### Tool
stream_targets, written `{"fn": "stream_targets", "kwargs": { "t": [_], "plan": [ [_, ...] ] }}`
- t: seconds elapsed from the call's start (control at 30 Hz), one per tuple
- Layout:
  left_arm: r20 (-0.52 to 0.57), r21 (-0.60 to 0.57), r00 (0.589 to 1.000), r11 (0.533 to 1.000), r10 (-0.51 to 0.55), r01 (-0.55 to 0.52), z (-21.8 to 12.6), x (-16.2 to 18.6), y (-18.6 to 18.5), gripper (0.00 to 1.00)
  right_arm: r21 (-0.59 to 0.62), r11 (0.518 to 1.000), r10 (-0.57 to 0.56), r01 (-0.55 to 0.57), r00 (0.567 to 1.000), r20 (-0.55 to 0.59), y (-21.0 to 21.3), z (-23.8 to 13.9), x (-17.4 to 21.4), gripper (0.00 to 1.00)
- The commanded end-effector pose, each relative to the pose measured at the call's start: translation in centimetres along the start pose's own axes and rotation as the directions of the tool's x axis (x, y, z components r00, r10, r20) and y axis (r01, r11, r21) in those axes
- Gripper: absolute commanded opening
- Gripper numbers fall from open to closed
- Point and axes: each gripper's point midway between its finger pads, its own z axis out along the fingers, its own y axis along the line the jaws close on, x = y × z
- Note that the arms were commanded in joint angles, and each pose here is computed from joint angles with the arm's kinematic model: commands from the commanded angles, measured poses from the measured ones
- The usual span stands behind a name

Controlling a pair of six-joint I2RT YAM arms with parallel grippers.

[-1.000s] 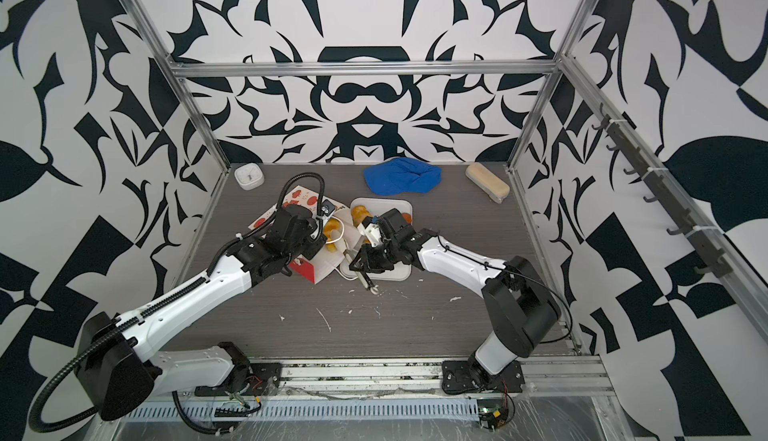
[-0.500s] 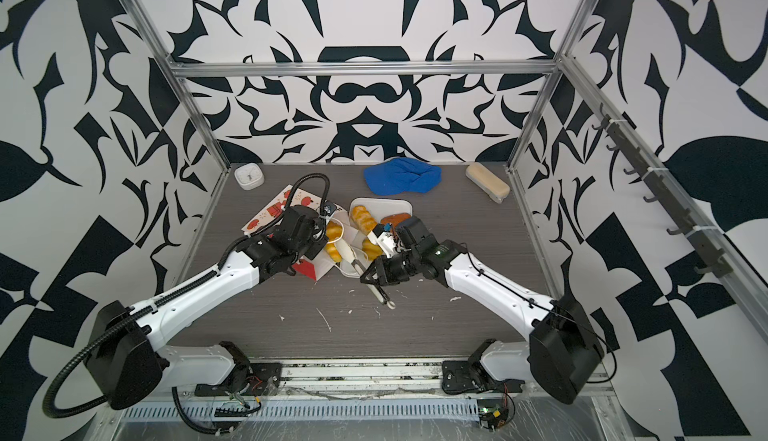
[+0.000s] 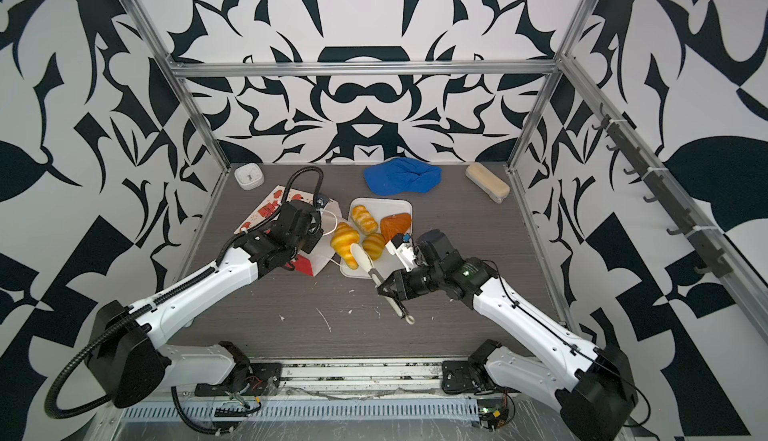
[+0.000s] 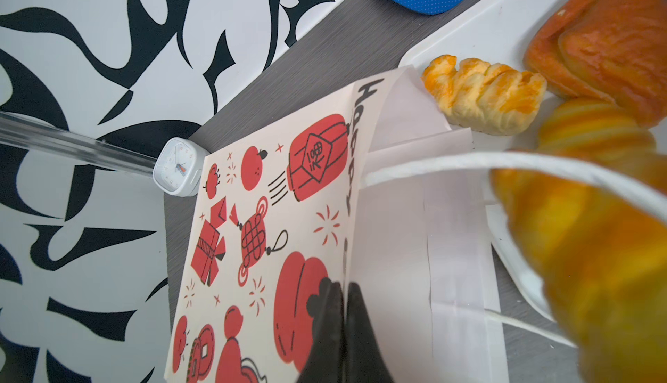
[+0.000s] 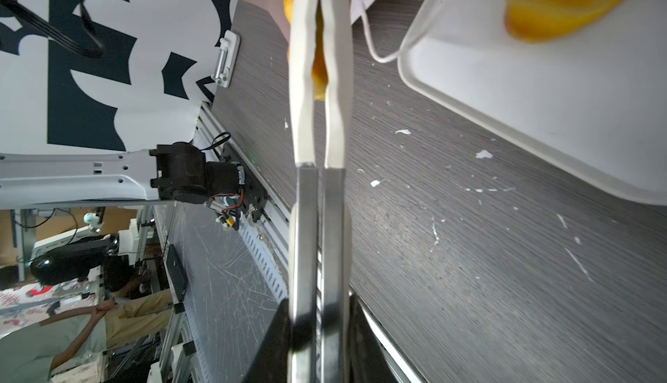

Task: Take the fake bread out of the paper bag
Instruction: 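Carry the striped bread in the tongs over the white tray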

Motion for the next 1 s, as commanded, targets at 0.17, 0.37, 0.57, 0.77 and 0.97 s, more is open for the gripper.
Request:
{"fn": "stream_targets", "kwargs": {
  "t": [0.17, 0.37, 0.57, 0.77, 0.97],
  "plan": [
    [-0.011, -0.048, 0.997, 0.996, -0.082, 0.081, -0.9, 0.1, 2.5, 0.0, 0.113, 0.992, -0.061, 0.049, 0.992, 0.106, -1.7, -1.3, -2.0, 0.08],
    [0.024, -0.083, 0.991, 0.987, -0.134, 0.135, -2.2, 0.1, 4.4, 0.0, 0.144, 0.988, -0.07, 0.054, 0.992, 0.103, -2.7, -0.6, -2.9, 0.08],
    [0.056, -0.107, 0.984, 0.979, -0.169, 0.174, -2.9, -0.1, 5.7, 0.0, 0.164, 0.984, -0.077, 0.066, 0.995, 0.064, -3.8, 0.9, -3.5, 0.08],
    [0.061, -0.115, 0.983, 0.977, -0.174, 0.18, -3.0, 0.0, 5.8, 0.0, 0.147, 0.986, -0.085, 0.077, 0.995, 0.05, -3.6, 1.6, -4.5, 0.08],
    [0.08, -0.146, 0.98, 0.971, -0.181, 0.191, -3.4, -0.1, 6.5, 0.0, 0.123, 0.99, -0.068, 0.065, 0.997, 0.024, -4.2, 3.2, -4.7, 0.08]
  ]
}}
